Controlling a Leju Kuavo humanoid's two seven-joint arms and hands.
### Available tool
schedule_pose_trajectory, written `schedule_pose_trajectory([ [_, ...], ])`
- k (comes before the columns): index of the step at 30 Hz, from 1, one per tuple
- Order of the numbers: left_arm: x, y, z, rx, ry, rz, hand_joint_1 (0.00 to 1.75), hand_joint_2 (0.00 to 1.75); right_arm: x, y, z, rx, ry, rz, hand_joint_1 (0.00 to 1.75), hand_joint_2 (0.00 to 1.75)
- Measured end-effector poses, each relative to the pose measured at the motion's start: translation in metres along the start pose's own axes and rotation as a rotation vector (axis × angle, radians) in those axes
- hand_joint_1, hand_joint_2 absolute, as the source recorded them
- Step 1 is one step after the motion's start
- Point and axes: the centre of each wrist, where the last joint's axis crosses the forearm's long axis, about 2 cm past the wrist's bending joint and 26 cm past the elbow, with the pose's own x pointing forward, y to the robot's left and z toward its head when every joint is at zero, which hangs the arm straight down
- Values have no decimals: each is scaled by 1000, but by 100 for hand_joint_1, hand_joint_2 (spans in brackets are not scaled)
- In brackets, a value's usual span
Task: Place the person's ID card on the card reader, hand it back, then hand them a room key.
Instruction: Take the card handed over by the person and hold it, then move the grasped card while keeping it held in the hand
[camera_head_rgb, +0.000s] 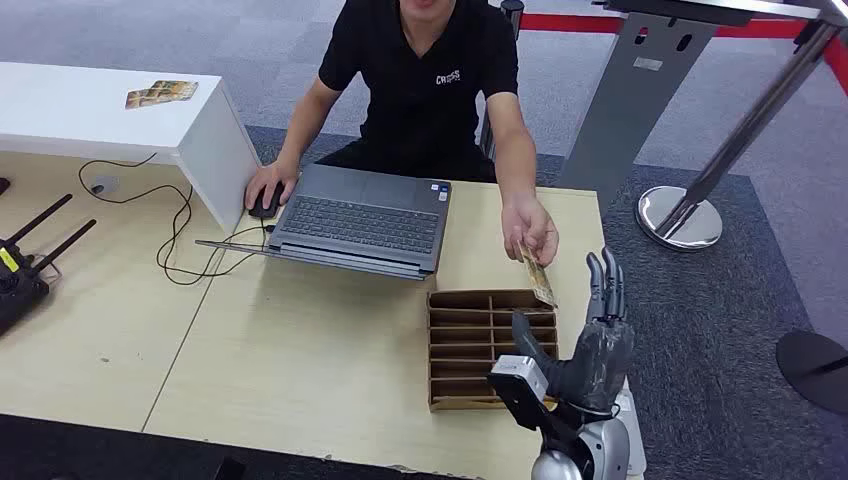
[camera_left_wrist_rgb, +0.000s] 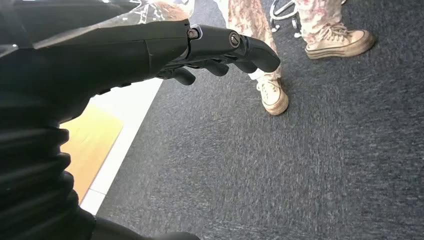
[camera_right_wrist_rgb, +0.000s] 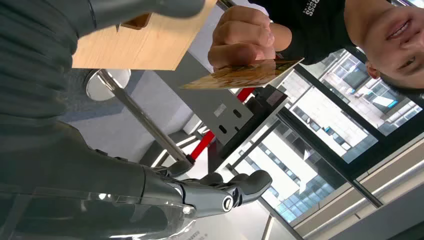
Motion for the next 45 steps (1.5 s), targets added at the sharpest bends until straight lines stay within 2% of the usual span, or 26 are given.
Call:
schedule_pose_trajectory([
  [34,-4,0,-1,8,-2,-23,0,175,-8,-4,-1,-11,1,40,175,175],
  [45,-5,-1,-1,12,1,-32,0,175,-16,-14,-2,-34,48,113,175,175],
])
